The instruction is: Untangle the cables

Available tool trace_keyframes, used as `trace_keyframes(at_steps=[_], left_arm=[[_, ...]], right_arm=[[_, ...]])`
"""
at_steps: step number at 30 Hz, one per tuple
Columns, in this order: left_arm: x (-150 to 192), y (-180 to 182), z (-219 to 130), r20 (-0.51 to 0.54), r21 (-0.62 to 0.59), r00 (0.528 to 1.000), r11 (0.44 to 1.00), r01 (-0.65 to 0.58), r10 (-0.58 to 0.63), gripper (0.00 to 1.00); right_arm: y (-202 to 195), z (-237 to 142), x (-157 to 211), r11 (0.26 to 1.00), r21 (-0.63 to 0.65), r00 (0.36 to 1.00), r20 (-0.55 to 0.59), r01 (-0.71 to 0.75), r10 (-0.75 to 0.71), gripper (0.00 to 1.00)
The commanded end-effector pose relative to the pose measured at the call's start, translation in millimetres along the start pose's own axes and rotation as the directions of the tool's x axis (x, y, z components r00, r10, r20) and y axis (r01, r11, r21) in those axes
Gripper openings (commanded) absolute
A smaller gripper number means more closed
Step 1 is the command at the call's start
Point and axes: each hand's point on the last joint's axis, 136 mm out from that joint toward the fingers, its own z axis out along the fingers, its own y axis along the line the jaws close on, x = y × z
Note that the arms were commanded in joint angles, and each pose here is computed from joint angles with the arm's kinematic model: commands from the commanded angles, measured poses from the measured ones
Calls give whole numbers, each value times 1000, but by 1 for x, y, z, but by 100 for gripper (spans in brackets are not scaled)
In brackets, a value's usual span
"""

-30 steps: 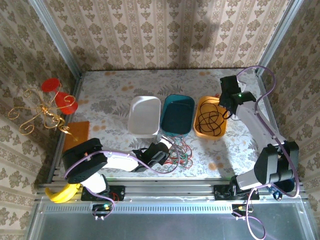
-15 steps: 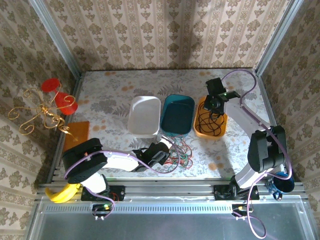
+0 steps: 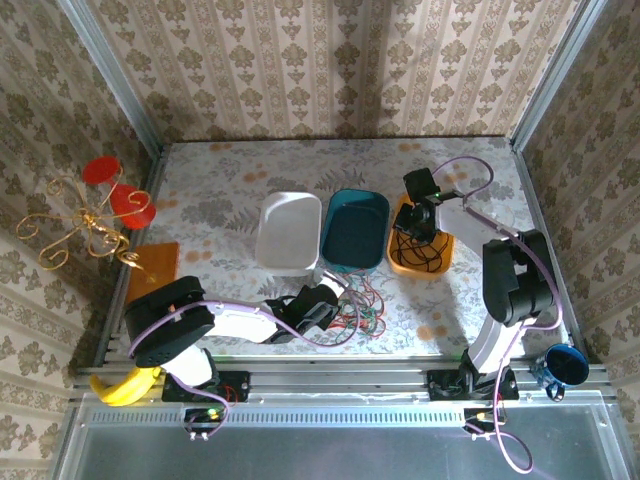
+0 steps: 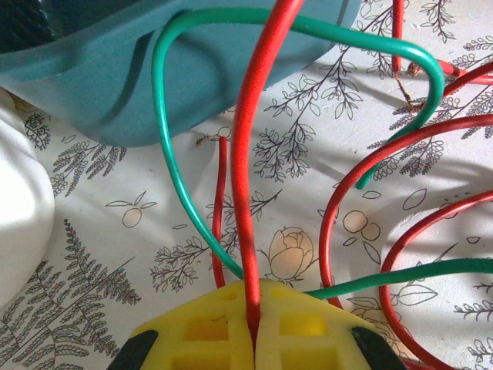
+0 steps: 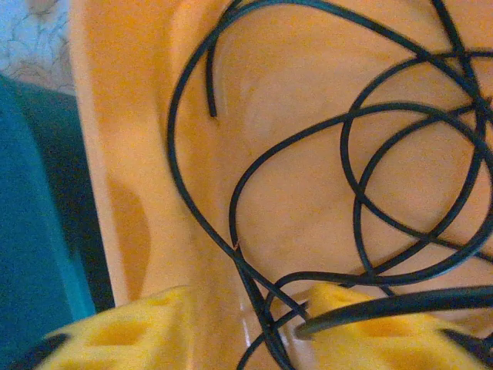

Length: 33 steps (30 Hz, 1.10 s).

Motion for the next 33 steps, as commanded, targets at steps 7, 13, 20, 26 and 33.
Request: trace_keyframes(at_steps=[7, 13, 20, 26, 33], left_arm=[[-17, 8, -7, 44, -24, 999, 999, 27, -26, 0], [-26, 11, -12, 81, -22, 996, 998, 50, -48, 0], [-33, 10, -20, 125, 16, 990, 997, 70, -71, 0], [-45, 8, -34, 172, 84, 980, 993, 82, -95, 0], [-55, 22, -49, 210, 92, 964, 984, 150, -166, 0]], right_arm=[[-28, -77, -12, 997, 63, 984, 170, 34, -44, 70], [-33, -106, 10, 996, -1, 978, 189, 93, -91, 68], [39, -114, 99, 833, -371, 908, 76, 410, -413, 64], [69, -107, 166, 706, -506, 819, 1, 496, -574, 64], [82, -97, 214, 614, -580, 709, -88, 535, -700, 64]])
